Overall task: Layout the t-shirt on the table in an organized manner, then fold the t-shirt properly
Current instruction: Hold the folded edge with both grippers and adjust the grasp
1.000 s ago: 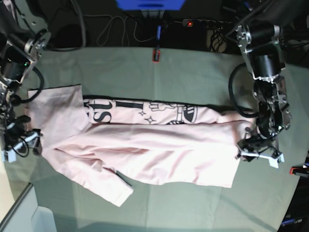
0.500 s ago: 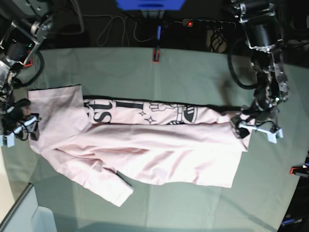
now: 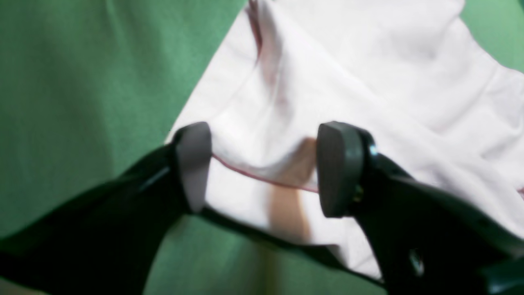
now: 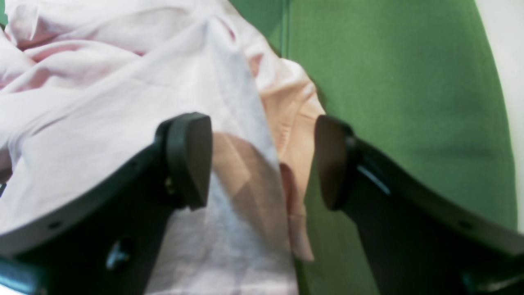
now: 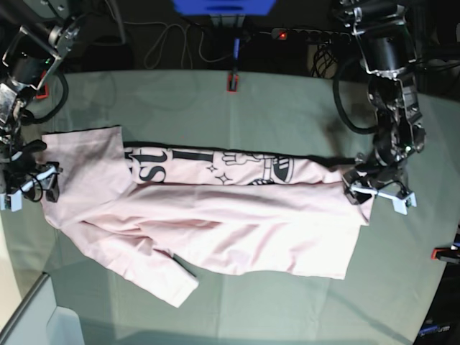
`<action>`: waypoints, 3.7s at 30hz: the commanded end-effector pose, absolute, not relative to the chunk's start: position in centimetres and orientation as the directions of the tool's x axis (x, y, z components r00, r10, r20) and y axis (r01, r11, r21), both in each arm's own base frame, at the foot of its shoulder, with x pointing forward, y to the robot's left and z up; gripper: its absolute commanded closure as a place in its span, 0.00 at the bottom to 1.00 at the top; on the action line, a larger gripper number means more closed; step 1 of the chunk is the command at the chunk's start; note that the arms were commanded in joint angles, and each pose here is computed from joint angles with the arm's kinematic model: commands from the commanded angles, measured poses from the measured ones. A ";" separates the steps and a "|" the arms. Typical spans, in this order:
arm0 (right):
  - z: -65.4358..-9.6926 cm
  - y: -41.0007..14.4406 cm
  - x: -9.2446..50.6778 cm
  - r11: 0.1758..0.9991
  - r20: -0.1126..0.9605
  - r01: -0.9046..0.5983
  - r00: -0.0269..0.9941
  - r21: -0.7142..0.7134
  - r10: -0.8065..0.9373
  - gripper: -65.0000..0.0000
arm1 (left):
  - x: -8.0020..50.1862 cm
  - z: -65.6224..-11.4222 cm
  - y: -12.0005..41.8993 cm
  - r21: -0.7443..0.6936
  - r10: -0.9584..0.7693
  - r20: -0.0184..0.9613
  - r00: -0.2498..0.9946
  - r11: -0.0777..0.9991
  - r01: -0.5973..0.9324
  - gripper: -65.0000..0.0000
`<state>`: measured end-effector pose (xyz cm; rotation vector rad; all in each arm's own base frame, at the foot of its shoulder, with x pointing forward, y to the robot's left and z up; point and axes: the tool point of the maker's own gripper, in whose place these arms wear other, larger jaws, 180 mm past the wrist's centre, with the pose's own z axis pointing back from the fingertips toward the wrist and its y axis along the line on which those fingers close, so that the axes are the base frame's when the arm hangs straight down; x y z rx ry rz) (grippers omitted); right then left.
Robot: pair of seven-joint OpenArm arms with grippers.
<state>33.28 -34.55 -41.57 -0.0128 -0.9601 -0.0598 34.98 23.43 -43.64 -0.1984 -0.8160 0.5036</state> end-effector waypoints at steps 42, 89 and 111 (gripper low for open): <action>-41.1 -35.9 32.0 0.998 0.829 0.061 0.559 -0.015 -0.021 0.42 | 36.8 -42.4 25.1 -0.409 0.568 0.676 0.470 0.819 -0.402 0.63; -39.3 -34.5 35.0 1.000 0.856 0.017 0.516 -0.018 0.007 0.63 | 36.9 -40.8 25.8 -0.398 0.548 0.708 0.446 0.831 -0.389 1.00; -38.9 -34.7 32.0 0.996 0.848 -0.005 0.524 -0.085 0.075 1.00 | 36.4 -40.0 26.1 -0.386 0.531 0.728 0.433 0.840 -0.381 1.00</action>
